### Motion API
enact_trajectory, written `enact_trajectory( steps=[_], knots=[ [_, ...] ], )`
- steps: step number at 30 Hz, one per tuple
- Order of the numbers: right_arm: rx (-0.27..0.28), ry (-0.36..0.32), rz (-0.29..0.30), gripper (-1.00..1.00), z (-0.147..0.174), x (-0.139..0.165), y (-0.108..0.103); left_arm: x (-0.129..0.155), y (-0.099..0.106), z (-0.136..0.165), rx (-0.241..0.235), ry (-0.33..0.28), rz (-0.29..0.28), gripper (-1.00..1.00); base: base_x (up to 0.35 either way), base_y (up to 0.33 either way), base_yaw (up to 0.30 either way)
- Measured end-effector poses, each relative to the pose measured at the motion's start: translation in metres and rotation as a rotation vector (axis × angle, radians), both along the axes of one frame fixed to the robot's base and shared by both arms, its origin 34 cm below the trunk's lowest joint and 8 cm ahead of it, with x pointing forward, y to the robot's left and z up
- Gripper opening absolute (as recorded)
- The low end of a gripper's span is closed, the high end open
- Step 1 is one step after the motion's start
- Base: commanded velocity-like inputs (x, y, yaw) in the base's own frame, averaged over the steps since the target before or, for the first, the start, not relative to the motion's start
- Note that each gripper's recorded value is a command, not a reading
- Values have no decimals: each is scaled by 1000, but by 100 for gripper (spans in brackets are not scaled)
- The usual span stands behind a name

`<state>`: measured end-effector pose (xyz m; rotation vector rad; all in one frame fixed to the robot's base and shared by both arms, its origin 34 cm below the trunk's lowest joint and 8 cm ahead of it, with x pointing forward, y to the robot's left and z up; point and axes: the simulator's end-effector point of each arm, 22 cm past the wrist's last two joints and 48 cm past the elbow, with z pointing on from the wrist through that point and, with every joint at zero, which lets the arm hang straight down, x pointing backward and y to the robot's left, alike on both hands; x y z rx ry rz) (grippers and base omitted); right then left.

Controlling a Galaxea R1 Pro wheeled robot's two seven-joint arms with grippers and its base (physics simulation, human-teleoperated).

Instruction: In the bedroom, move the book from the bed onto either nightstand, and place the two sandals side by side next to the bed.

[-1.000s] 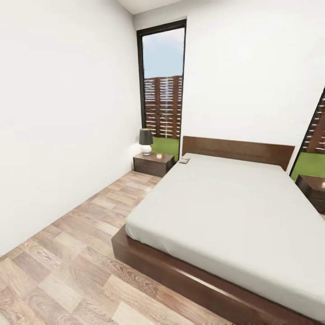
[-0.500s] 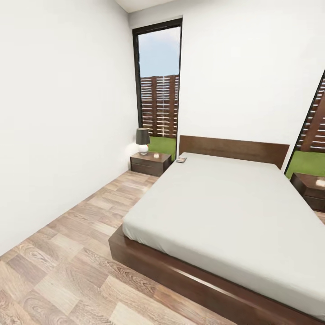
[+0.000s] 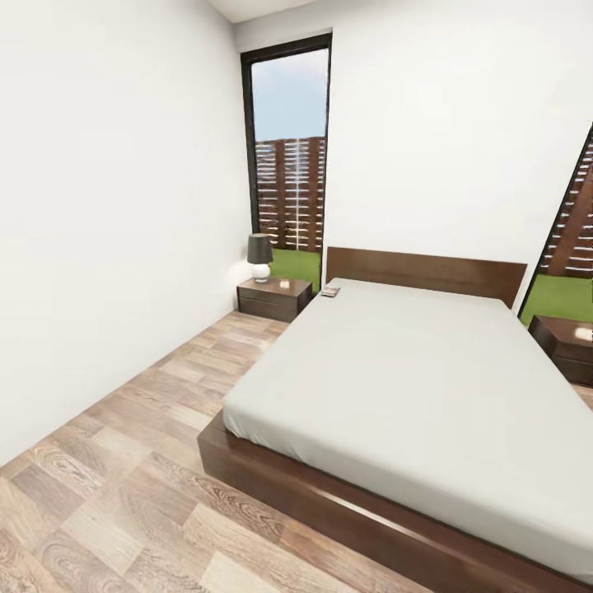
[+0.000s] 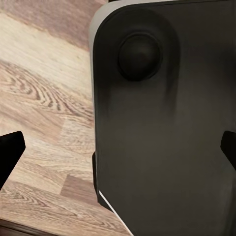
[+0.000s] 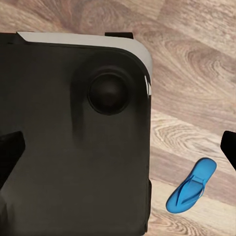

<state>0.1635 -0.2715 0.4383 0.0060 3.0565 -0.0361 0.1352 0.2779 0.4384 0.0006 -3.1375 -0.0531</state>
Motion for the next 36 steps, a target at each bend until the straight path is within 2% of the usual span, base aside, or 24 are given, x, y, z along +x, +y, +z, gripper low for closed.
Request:
enact_trajectory(
  steps=[3, 12, 16, 29, 36],
  knots=[
    [-3, 1, 7, 100, 0, 0, -4, 0, 0, 0, 0, 0, 0, 100, 0, 0, -201],
    [-6, -5, 12, 100, 0, 1, -1, 0, 0, 0, 0, 0, 0, 100, 0, 0, -11],
    [-20, -17, 8, 100, 1, 4, -7, 0, 1, 0, 1, 0, 0, 100, 0, 0, 0],
    [-4, -17, 7, 100, 0, 4, 2, 0, 0, 0, 0, 0, 0, 100, 0, 0, 0],
    [1, -13, 11, 100, 0, 3, 3, 5, -8, 0, -22, -11, 4, 100, 0, 0, 0]
  ],
)
